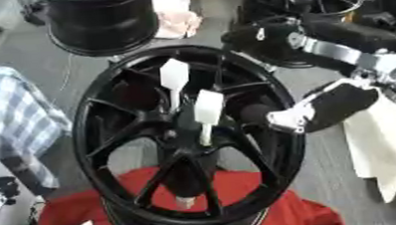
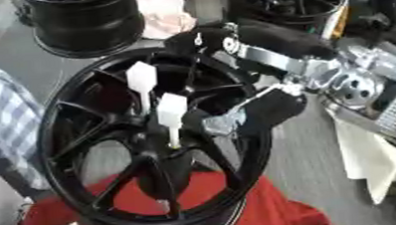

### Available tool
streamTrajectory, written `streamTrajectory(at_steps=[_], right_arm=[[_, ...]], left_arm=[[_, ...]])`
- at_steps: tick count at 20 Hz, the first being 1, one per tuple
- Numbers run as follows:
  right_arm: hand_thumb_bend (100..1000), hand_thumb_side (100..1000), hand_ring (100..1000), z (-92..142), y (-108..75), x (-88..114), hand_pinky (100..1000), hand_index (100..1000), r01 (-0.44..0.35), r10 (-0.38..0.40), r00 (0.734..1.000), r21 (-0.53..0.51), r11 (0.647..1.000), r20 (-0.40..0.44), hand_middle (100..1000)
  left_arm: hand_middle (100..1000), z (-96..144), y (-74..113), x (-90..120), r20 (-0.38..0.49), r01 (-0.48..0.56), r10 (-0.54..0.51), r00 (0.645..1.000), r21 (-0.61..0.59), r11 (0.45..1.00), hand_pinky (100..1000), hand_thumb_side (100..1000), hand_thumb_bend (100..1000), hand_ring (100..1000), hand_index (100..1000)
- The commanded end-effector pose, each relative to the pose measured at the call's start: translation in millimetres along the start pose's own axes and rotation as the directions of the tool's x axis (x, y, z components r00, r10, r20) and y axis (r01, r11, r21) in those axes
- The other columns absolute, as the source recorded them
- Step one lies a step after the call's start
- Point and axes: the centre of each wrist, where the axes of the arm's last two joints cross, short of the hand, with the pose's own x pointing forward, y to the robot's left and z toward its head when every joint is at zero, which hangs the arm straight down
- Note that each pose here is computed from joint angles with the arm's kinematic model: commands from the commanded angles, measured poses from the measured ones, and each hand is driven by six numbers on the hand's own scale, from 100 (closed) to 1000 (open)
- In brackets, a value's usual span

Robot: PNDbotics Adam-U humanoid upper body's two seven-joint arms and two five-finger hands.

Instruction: Pull the pin out of the wheel hub.

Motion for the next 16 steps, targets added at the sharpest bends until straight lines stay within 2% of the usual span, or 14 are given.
streamTrajectory(at_steps=[1,3,5,16], right_arm=[[344,525,874,-5,-25.0,6,837,964,0.008,-0.007,1.0,0.109,0.994,-0.006,861],[342,531,873,-4,-44.5,7,834,965,-0.004,0.006,1.0,0.213,0.977,-0.007,861],[339,536,870,-6,-52.0,5,832,965,-0.004,0.007,1.0,0.256,0.967,-0.011,859],[336,552,854,-26,-43.3,-25,815,962,0.049,-0.029,0.997,0.283,0.958,-0.076,845]], left_arm=[[629,-1,10.7,8,0.017,0.03,-0.03,0.999,0.009,1.0,678,514,470,680,737],[629,0,10.5,7,0.016,0.028,-0.028,0.999,0.011,1.0,678,514,471,680,737],[629,0,10.3,7,0.016,0.027,-0.027,0.999,0.01,1.0,678,515,471,680,737],[629,-1,9.2,9,0.02,0.025,-0.025,0.999,0.004,1.0,679,515,471,680,738]])
